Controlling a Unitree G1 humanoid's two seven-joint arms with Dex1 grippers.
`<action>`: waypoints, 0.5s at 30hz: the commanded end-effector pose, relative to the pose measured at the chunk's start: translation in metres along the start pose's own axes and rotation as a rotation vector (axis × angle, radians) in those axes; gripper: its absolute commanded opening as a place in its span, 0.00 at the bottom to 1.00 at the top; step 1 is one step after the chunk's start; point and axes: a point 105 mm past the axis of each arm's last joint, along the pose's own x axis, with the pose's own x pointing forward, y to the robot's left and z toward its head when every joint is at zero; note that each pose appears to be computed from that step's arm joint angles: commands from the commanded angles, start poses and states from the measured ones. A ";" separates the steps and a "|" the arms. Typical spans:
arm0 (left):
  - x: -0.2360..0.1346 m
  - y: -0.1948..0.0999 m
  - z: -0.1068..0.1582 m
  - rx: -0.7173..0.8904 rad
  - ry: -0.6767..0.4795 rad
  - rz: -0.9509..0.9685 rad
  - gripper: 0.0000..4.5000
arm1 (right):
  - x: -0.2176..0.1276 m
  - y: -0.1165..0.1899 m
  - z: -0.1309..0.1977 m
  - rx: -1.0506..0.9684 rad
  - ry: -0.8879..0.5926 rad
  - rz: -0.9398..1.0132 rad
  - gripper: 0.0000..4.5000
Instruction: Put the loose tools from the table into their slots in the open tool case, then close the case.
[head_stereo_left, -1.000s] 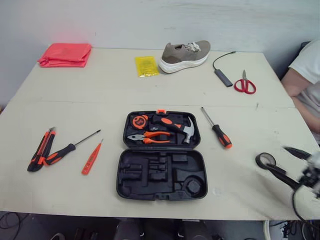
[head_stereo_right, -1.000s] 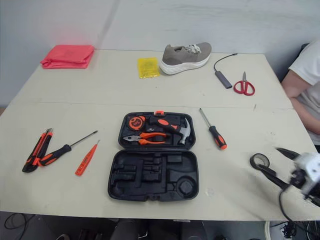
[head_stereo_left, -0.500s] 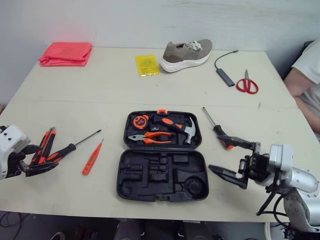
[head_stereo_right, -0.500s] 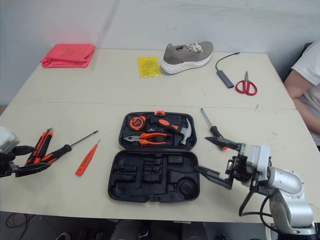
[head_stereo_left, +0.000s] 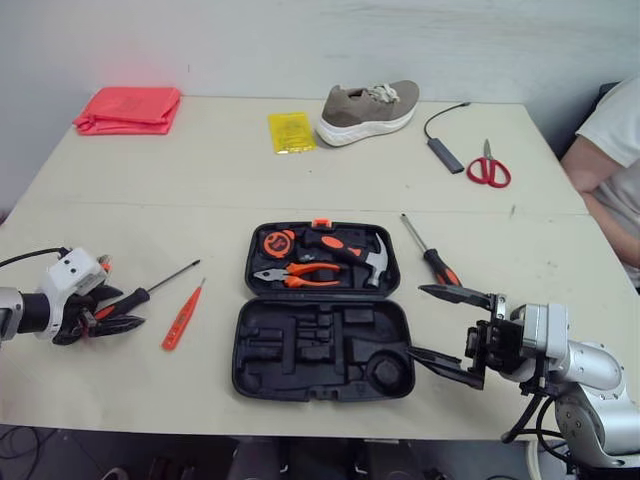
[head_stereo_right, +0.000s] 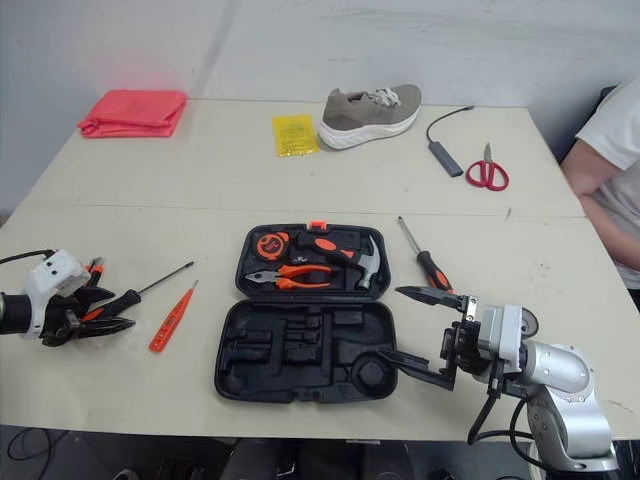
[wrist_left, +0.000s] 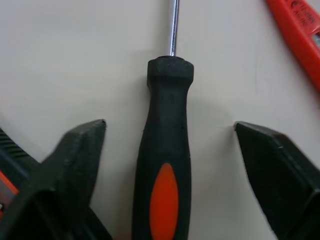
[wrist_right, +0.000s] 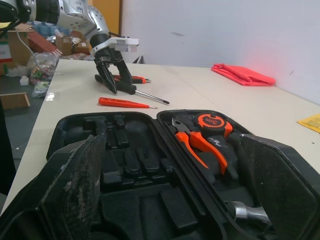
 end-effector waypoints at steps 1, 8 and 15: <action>-0.003 -0.005 -0.024 -0.007 0.135 -0.042 0.54 | -0.004 -0.005 0.009 -0.057 -0.001 -0.023 1.00; -0.018 -0.003 0.064 0.147 -0.240 -0.005 0.17 | -0.012 -0.012 0.008 -0.074 0.023 -0.076 1.00; -0.029 -0.074 0.130 0.384 -0.256 -0.196 0.17 | -0.028 -0.021 -0.005 -0.088 0.090 -0.111 1.00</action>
